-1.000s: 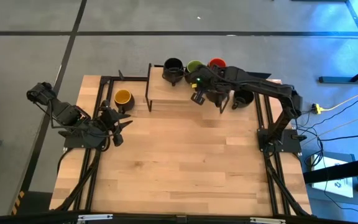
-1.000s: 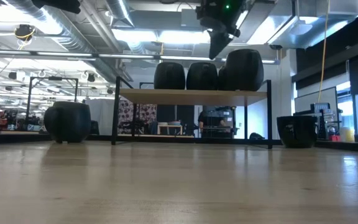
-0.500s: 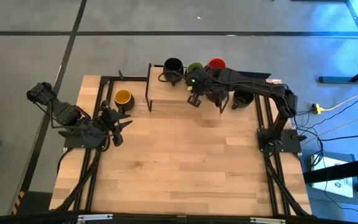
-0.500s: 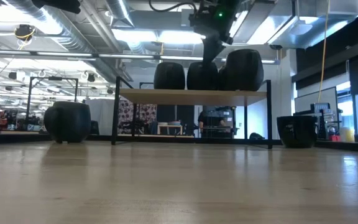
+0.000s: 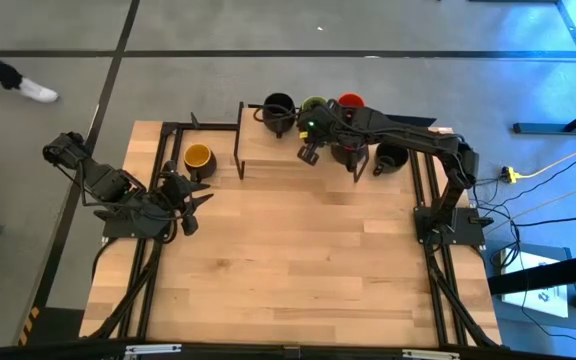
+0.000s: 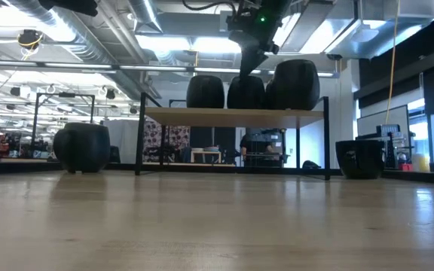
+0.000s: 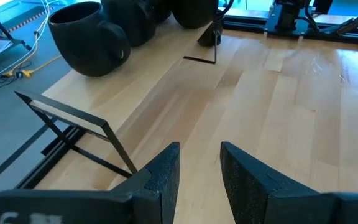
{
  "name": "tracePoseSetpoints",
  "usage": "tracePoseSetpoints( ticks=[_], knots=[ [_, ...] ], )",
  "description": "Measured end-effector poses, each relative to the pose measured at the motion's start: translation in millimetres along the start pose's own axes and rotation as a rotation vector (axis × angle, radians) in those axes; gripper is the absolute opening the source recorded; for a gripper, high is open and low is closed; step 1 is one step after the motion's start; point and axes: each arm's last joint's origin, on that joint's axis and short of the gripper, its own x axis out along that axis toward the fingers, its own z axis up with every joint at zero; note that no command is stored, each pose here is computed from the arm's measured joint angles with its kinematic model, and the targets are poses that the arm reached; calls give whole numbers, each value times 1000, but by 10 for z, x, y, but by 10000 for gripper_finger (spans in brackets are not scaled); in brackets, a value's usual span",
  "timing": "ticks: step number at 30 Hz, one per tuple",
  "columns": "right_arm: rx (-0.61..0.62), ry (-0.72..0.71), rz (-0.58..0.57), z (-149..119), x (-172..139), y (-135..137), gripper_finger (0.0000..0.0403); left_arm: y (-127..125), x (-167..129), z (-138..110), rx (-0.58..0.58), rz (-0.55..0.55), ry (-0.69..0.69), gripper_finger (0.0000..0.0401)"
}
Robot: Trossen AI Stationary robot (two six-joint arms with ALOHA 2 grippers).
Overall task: Place coffee mugs
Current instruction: Adjust the green mug on the shelf, then put the yellow mug on the shelf
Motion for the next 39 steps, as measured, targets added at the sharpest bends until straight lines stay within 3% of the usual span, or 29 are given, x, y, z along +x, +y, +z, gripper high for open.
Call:
tracePoseSetpoints(
  ticks=[6,11,17,22,26,31,39],
  knots=[
    [8,-18,28,3,-90,40,0,0,0,-1,5,-3,3,110],
    [45,-109,76,5,-488,143,0,3,3,-2,31,3,3,110],
    [-1,-222,199,-47,-951,634,0,60,73,14,-21,28,44,116],
    [-71,-270,282,-172,-1219,1105,0,214,196,-1,-96,79,170,151],
    [-72,-267,278,-380,-1278,1447,0,396,291,-31,-151,158,291,179],
    [-18,-254,256,-662,-1264,1749,0,642,381,-58,-170,284,403,185],
    [100,-272,237,-935,-1172,1990,0,969,549,-44,-174,318,529,184]
  ],
)
